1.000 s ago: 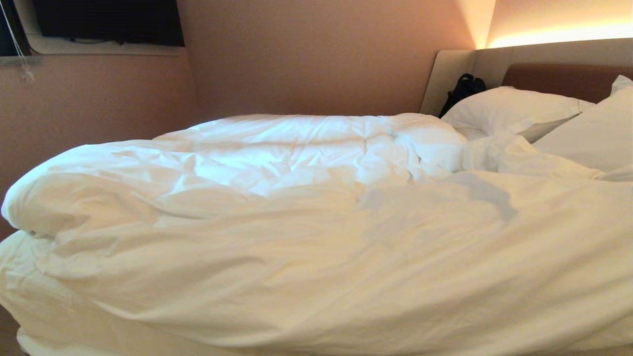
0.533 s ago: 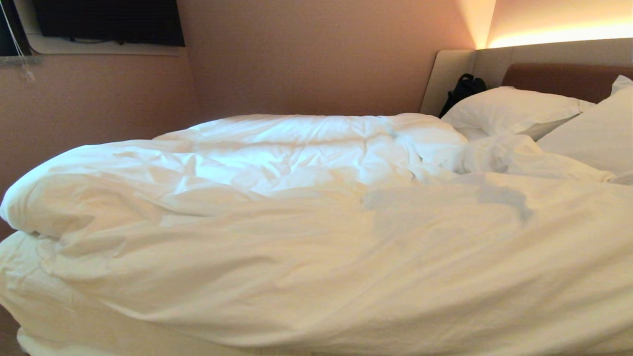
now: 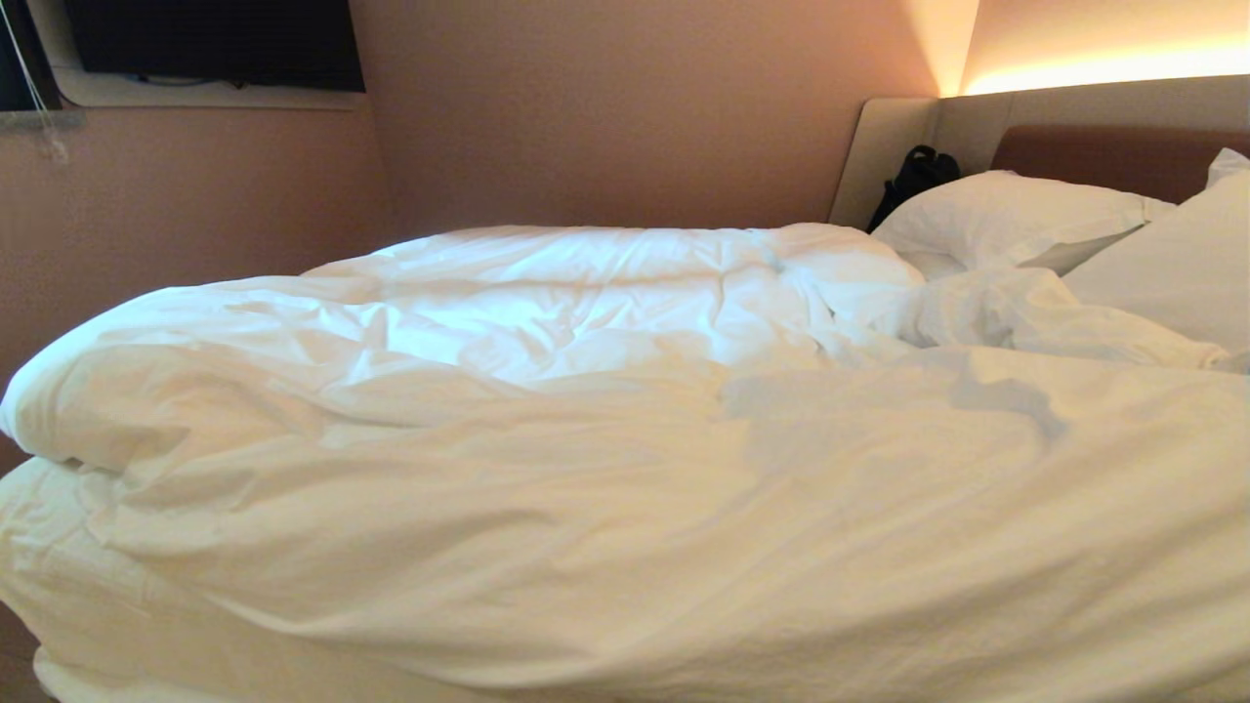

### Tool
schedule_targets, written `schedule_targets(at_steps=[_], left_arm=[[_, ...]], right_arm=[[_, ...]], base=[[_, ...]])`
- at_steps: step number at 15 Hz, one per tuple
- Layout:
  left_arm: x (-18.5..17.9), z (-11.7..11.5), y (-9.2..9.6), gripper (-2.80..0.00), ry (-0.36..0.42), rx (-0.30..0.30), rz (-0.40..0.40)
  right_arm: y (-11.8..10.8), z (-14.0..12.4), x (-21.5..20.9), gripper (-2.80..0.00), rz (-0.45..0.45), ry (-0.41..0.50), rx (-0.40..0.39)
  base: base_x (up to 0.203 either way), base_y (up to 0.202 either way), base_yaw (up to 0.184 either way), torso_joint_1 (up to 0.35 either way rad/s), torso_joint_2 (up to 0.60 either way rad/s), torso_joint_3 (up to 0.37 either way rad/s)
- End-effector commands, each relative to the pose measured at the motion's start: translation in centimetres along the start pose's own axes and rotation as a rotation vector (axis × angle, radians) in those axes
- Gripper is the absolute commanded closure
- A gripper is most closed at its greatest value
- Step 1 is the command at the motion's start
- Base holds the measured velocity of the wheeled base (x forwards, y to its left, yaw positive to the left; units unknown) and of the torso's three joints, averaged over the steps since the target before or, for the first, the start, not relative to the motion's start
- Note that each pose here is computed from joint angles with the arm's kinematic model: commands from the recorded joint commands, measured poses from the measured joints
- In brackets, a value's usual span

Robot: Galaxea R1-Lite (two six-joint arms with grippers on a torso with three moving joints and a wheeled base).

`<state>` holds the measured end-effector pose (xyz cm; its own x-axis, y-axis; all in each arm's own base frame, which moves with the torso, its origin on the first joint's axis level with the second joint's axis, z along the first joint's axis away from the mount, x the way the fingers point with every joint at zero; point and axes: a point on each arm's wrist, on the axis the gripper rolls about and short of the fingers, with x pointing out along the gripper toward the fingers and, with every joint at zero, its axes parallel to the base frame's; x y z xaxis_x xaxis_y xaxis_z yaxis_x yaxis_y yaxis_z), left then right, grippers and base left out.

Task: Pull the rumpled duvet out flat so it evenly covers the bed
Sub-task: Flatten the corners of the folded blanket

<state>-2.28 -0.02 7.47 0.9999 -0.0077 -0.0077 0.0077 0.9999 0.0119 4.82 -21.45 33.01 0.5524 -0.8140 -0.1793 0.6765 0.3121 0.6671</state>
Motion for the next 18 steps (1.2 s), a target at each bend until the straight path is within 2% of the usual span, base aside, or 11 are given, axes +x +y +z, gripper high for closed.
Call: schedule_targets(at_steps=[1,7,8,9,11,15,18], left_arm=[[0.0,0.0,0.0,0.00,0.000,0.000,0.000],[0.0,0.0,0.0,0.00,0.000,0.000,0.000],[0.0,0.0,0.0,0.00,0.000,0.000,0.000],[0.0,0.0,0.0,0.00,0.000,0.000,0.000],[0.0,0.0,0.0,0.00,0.000,0.000,0.000],[0.0,0.0,0.0,0.00,0.000,0.000,0.000],[0.0,0.0,0.0,0.00,0.000,0.000,0.000]], right_arm=[[-0.1,-0.1,0.1,0.00,0.001,0.006,0.006],[0.0,-0.3,-0.2,0.00,0.000,0.007,0.006],[-0.1,-0.3,-0.3,-0.94,-0.001,0.008,0.004],[0.0,-0.5,-0.5,-2.80,0.001,0.010,0.000],[0.1,-0.8,-1.0,-2.80,0.008,0.010,-0.007],[0.5,-1.9,-2.5,-2.80,0.069,0.078,-0.005],[2.1,-3.1,-5.7,-2.80,0.209,0.192,-0.004]], base=[[0.000,0.000,0.000,0.000,0.00,0.000],[0.000,0.000,0.000,0.000,0.00,0.000],[0.000,0.000,0.000,0.000,0.00,0.000],[0.000,0.000,0.000,0.000,0.00,0.000],[0.000,0.000,0.000,0.000,0.00,0.000],[0.000,0.000,0.000,0.000,0.00,0.000],[0.000,0.000,0.000,0.000,0.00,0.000]])
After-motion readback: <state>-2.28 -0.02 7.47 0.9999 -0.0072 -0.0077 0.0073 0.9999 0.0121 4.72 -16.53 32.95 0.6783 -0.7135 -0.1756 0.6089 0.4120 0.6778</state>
